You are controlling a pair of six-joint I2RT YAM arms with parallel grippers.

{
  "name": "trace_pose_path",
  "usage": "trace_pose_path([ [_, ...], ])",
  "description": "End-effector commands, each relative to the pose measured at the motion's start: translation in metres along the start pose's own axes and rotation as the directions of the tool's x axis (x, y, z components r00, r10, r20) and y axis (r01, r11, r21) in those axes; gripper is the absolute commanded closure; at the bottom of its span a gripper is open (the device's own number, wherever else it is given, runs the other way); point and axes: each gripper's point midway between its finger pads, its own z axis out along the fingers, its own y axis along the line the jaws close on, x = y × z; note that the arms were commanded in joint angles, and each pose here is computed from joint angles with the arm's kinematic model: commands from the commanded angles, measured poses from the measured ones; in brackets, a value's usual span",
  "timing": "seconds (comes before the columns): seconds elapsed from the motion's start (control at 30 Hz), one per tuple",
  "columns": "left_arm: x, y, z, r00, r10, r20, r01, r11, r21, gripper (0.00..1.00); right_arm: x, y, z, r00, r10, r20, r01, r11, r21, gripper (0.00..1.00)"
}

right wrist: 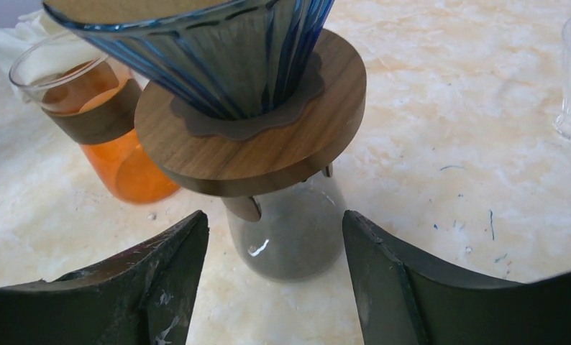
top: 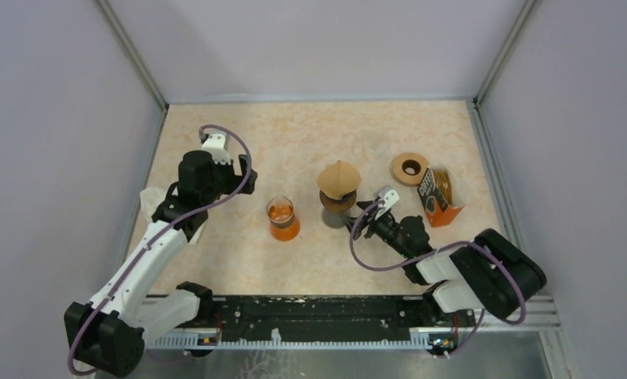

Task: Place the coffee filter in the dripper
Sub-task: Move the coffee server to the center of the board.

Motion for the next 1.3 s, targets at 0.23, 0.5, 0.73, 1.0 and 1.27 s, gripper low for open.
trace_pose_path([
  [0.23, -0.014, 0.014, -0.001, 0.997, -0.017, 0.081, 0.021, 0.999, -0.045, 0.06, -0.034, 0.006, 0.017, 0.975, 0.031, 0.22, -0.028, 0.999, -0.017, 0.43],
  [0.5, -0.013, 0.015, -0.002, 0.997, -0.024, 0.079, 0.027, 0.999, -0.038, 0.06, -0.026, -0.001, 0.035, 0.978, 0.019, 0.207, -0.022, 1.0, 0.013, 0.46],
  [0.73, -0.014, 0.014, -0.002, 0.996, -0.028, 0.081, 0.031, 0.999, -0.029, 0.06, -0.03, -0.007, 0.054, 0.974, 0.005, 0.225, -0.012, 1.0, 0.029, 0.48],
  [1.0, -0.014, 0.013, -0.003, 0.996, -0.028, 0.084, 0.03, 0.999, -0.018, 0.06, -0.038, -0.014, 0.08, 0.966, -0.006, 0.258, -0.006, 0.999, 0.044, 0.48],
  [1.27, -0.013, 0.01, -0.003, 0.996, -0.034, 0.081, 0.035, 0.999, -0.003, 0.06, -0.04, -0.019, 0.104, 0.961, 0.064, 0.269, -0.08, 0.996, 0.048, 0.51],
])
